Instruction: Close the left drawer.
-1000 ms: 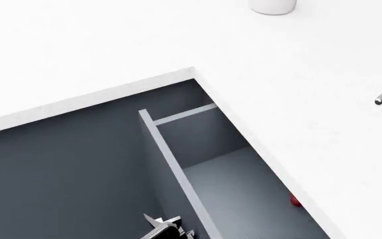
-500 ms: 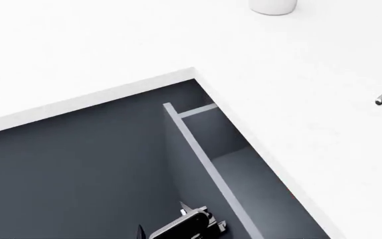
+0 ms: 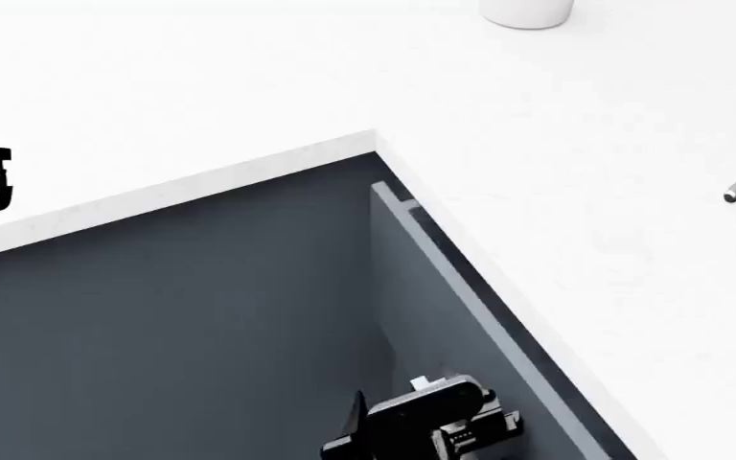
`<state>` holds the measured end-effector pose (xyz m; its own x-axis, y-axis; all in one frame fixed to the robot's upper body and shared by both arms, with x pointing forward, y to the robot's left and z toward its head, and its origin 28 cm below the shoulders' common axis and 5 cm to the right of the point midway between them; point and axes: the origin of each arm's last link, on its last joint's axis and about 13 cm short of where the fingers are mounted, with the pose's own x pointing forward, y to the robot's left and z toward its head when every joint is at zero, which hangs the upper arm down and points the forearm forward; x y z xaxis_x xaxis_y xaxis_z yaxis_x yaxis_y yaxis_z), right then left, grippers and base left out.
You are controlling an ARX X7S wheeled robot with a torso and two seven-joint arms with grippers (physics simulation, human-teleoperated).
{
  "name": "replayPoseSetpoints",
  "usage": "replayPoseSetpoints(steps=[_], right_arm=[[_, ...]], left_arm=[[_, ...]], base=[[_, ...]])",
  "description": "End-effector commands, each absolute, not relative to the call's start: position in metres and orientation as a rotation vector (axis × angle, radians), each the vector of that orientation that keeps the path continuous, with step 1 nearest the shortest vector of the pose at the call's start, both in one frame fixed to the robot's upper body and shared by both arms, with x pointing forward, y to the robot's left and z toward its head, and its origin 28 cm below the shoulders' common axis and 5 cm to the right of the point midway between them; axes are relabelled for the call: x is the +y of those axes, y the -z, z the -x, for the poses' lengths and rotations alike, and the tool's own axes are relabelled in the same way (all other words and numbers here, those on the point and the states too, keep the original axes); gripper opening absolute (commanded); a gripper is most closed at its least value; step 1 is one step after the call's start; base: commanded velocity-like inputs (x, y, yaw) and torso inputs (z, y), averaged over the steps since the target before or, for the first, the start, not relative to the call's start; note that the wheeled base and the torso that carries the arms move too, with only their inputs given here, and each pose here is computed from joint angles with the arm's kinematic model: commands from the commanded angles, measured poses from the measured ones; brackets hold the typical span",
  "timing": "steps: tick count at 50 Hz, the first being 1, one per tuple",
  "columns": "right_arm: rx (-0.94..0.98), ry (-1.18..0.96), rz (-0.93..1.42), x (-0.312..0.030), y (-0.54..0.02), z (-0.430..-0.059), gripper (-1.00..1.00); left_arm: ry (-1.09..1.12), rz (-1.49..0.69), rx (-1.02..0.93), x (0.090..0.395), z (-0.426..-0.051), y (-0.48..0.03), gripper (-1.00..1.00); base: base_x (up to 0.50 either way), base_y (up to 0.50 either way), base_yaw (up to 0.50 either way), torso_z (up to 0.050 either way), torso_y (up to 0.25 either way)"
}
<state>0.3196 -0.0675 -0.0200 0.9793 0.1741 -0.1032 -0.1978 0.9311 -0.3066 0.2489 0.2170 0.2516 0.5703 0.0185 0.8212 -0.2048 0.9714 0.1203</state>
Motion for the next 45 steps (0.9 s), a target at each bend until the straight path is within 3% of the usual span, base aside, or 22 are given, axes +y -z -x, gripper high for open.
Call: replayPoseSetpoints(steps=[1,22,45], right_arm=[[0.104,0.042,0.229,-0.103,0.016,-0.326,1.0],[0.098,0.229,0.215,-0.144,0.008,-0.33,1.0],[0.068,0.311,0.236,-0.165,0.0,-0.333,1.0]], left_arm=[[-0.121,-0.211,-0.958,0.214,-0.25,-0.252,1.0],[-0.089,-0.199,-0.965,0.207,-0.253,-0.254,1.0],[-0.085,-0.2,-0.967,0.206,-0.253,-0.254,1.0]], base=[[0.0,0.0,0.0,0.0,0.0],[0.0,0.0,0.0,0.0,0.0],[0.0,0.0,0.0,0.0,0.0]])
